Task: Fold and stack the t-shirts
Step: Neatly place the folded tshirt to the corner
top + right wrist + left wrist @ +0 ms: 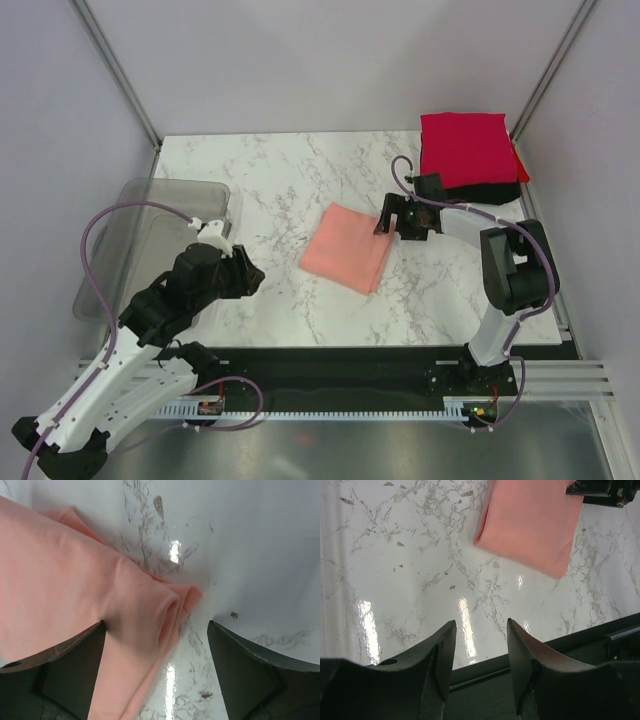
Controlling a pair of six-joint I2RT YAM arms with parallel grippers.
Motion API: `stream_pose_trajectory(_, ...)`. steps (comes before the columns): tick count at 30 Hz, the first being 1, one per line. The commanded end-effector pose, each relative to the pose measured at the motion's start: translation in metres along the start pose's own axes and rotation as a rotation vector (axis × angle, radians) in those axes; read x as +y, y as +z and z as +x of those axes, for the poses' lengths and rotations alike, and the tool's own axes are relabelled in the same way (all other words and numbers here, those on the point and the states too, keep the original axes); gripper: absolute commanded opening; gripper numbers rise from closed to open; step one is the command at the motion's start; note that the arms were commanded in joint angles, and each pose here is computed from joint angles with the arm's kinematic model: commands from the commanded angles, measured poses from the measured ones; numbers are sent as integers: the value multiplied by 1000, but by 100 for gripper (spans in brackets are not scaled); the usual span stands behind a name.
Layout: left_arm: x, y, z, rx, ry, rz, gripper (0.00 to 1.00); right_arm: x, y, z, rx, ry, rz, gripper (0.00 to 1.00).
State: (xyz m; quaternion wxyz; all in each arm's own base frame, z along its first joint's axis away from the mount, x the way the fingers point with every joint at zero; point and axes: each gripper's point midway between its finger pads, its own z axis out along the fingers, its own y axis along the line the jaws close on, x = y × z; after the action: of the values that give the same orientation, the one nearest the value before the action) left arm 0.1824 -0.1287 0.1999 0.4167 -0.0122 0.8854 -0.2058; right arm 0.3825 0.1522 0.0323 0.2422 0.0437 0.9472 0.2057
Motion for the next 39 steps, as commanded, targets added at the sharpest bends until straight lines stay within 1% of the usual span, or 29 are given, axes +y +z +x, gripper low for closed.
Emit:
stream_pose_trajectory(1, 4, 2, -8, -40, 26, -22, 52, -19, 23, 10, 25, 17, 40, 91)
stream_pose_trajectory(3, 6, 1, -10, -49, 23, -29, 52, -24, 30, 15, 32, 23, 44, 88)
stream_pose_trajectory(6, 5, -1, -11, -56, 21, -25, 52, -29, 34, 22, 38, 39, 44, 82)
stream_pose_trajectory(8, 6, -1, -11, -57, 17, -27, 52, -29, 38, 28, 39, 44, 23, 75)
stream_pose_trajectory(9, 6, -1, -11, -57, 17, -27, 51, -28, 39, 30, 41, 49, 14, 75)
stream_pose_trajectory(10, 7, 0, -10, -56, 18, -30, 52, -27, 40, 32, 46, 58, 5, 70)
stream_pose_trajectory(12, 6, 0, -10, -54, 18, -31, 51, -25, 42, 36, 51, 65, -15, 66)
stream_pose_trajectory(13, 7, 0, -10, -53, 18, -32, 51, -24, 43, 38, 54, 69, -21, 60)
stream_pose_trajectory(15, 7, 1, -10, -53, 17, -34, 51, -23, 46, 39, 53, 71, -39, 53)
stream_pose_trajectory(16, 7, 1, -10, -53, 16, -34, 51, -23, 47, 41, 57, 73, -46, 45)
stream_pose_trajectory(17, 7, 1, -10, -54, 16, -35, 51, -19, 48, 36, 39, 70, -67, 42)
stream_pose_trajectory(18, 7, 1, -10, -54, 17, -35, 51, -14, 48, 36, 40, 72, -93, 37)
stream_pose_trajectory(19, 7, 0, -10, -56, 17, -36, 51, -12, 48, 36, 39, 71, -109, 21)
stream_pose_trajectory(21, 8, 0, -11, -59, 14, -38, 51, -5, 48, 34, 31, 65, -150, 8)
stream_pose_trajectory(22, 8, 0, -10, -57, 15, -40, 51, -4, 49, 33, 30, 66, -152, 0)
stream_pose_trajectory(26, 6, -6, -14, -61, 22, -32, 50, 4, 37, 21, 48, 71, -158, 0)
stream_pose_trajectory(28, 8, -13, -16, -63, 46, -35, 49, 13, 20, -5, 1, 28, -143, 0)
stream_pose_trajectory(29, 9, -18, -23, -90, 51, -45, 49, 13, 12, -6, 18, 23, -122, 0)
stream_pose_trajectory(30, 11, -23, -29, -125, 52, -44, 49, 17, 0, -19, -10, -1, -116, 0)
stream_pose_trajectory(31, 13, -26, -31, -145, 56, -51, 49, 24, -10, -41, -55, -53, -109, 0)
stream_pose_trajectory(33, 18, -31, -34, -182, 45, -60, 47, 26, -29, -54, -75, -86, -70, 0)
stream_pose_trajectory(34, 18, -31, -33, -189, 37, -54, 47, 27, -42, -71, -111, -128, -34, 0)
stream_pose_trajectory(36, 18, -31, -32, -189, 35, -50, 47, 26, -53, -87, -145, -164, 3, 0)
stream_pose_trajectory(37, 19, -31, -31, -191, 33, -50, 47, 30, -62, -104, -183, -186, 20, 0)
stream_pose_trajectory(38, 19, -30, -31, -189, 32, -53, 47, 21, -67, -109, -188, -208, 80, 0)
stream_pose_trajectory(39, 19, -30, -31, -190, 31, -52, 46, 20, -71, -115, -200, -222, 98, 0)
